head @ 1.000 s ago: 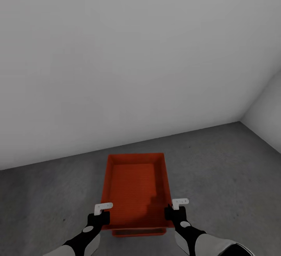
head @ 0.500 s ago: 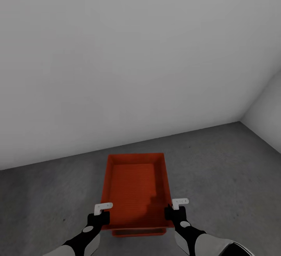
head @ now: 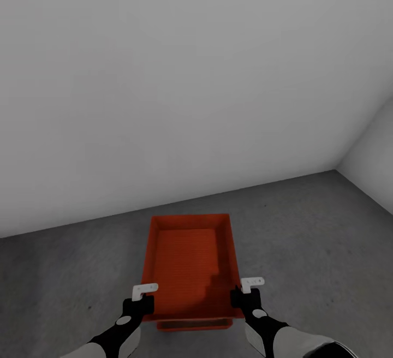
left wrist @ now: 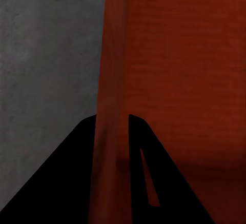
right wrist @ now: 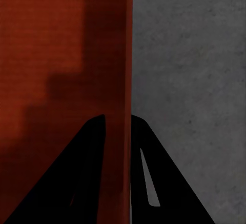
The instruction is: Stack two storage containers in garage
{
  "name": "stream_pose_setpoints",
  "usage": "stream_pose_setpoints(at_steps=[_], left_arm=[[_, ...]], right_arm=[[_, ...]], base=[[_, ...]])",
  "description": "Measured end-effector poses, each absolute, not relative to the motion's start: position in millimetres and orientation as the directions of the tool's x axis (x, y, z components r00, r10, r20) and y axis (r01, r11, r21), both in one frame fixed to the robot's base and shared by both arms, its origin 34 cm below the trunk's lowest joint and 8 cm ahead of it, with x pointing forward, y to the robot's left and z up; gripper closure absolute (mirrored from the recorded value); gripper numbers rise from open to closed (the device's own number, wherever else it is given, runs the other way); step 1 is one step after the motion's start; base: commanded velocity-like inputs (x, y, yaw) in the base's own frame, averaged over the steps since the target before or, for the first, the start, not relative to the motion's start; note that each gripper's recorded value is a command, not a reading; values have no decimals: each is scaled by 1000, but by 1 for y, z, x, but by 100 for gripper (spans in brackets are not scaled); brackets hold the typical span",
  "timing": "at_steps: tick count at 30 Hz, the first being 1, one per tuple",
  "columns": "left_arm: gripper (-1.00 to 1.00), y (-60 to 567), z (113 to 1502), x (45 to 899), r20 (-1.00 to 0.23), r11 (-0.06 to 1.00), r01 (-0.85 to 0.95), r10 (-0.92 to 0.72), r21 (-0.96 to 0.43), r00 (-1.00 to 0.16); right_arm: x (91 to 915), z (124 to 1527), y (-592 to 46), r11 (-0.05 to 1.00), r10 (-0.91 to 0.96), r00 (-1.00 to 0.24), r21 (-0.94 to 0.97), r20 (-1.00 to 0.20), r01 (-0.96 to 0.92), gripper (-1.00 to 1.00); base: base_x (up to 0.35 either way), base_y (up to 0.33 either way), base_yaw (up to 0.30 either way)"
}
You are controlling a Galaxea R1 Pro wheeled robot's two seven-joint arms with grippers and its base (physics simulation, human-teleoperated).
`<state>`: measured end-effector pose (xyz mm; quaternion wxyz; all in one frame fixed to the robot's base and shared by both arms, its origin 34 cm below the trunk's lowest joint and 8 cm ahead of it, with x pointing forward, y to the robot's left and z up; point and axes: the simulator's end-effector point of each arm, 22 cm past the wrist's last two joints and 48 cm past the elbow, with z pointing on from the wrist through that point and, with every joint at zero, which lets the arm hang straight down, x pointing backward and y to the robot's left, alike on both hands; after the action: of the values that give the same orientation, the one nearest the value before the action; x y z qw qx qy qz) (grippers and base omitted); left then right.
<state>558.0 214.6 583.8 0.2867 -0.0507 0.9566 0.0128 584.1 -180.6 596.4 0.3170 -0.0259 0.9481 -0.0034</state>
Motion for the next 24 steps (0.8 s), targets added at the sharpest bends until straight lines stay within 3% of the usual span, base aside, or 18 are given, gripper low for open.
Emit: stream_pose_setpoints(at_steps=[24], left_arm=[[100,216,582,557,-546,995,-103,-88,-3,-833]], right_arm=[[583,594,-180,999,-52,-800,-24,-597,-47,100]], base=[[0,0,0]])
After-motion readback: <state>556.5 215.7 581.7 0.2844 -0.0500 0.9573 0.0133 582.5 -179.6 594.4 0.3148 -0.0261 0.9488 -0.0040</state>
